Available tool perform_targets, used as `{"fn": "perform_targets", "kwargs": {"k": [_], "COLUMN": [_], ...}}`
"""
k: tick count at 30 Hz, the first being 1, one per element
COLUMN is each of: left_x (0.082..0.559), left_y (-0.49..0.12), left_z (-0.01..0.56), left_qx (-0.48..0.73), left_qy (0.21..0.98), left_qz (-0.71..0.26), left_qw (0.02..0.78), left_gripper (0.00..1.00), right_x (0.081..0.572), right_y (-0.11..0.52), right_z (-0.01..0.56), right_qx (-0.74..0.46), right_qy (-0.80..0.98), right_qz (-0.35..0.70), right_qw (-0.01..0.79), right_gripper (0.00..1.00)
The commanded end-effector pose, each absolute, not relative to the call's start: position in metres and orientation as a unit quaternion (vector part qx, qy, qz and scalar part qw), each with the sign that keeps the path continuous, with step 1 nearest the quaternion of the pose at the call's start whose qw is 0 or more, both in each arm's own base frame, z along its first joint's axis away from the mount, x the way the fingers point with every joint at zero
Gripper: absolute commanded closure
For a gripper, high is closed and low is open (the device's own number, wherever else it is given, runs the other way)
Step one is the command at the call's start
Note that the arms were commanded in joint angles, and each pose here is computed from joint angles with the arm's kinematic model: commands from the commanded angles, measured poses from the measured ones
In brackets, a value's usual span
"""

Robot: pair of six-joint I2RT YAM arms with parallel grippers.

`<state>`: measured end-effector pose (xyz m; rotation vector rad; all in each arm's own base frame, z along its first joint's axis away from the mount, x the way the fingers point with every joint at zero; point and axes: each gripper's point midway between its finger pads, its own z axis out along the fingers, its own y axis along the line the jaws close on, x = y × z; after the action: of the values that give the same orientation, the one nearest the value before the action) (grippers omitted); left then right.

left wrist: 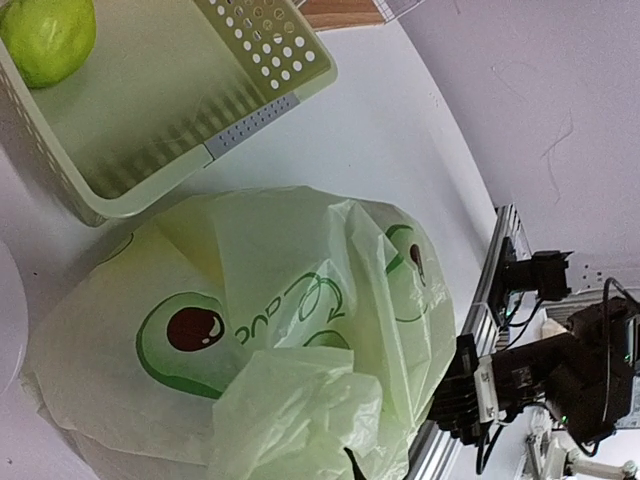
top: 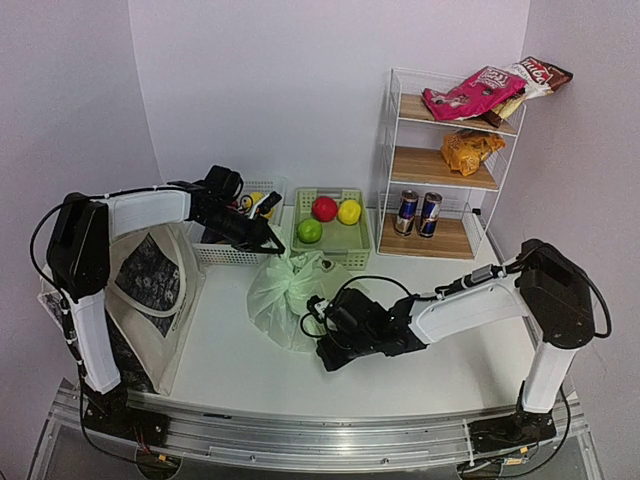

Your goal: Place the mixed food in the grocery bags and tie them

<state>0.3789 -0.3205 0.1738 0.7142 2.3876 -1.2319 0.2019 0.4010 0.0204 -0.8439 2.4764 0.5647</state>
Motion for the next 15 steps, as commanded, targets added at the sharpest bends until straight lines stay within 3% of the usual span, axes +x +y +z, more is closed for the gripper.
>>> {"fn": "perform_targets", "kwargs": {"k": [1, 10, 15], "left_x": [0.508, 0.512, 0.442], "left_y": [-0.252, -0.249, -0.271], "left_z": [0.267, 0.269, 0.291], "left_qx": [0.253, 0.274, 0.364], "left_qy": [0.783, 0.777, 0.729], "left_qz": [-0.306, -0.293, -0.323], "left_qw": [0.479, 0.485, 0.481], "left_gripper": [1.00, 1.00, 1.00], "right_x": [0.075, 0.078, 0.106], "right_y": [0.265, 0.266, 0.333], "right_z": [-0.066, -0.059, 0.024], "right_qx": [-0.345, -0.333, -0.359], "right_qy": [0.935, 0.940, 0.914], "right_qz": [0.038, 0.052, 0.187], "right_qw": [-0.065, -0.054, 0.018], "right_gripper": [1.00, 1.00, 1.00]}}
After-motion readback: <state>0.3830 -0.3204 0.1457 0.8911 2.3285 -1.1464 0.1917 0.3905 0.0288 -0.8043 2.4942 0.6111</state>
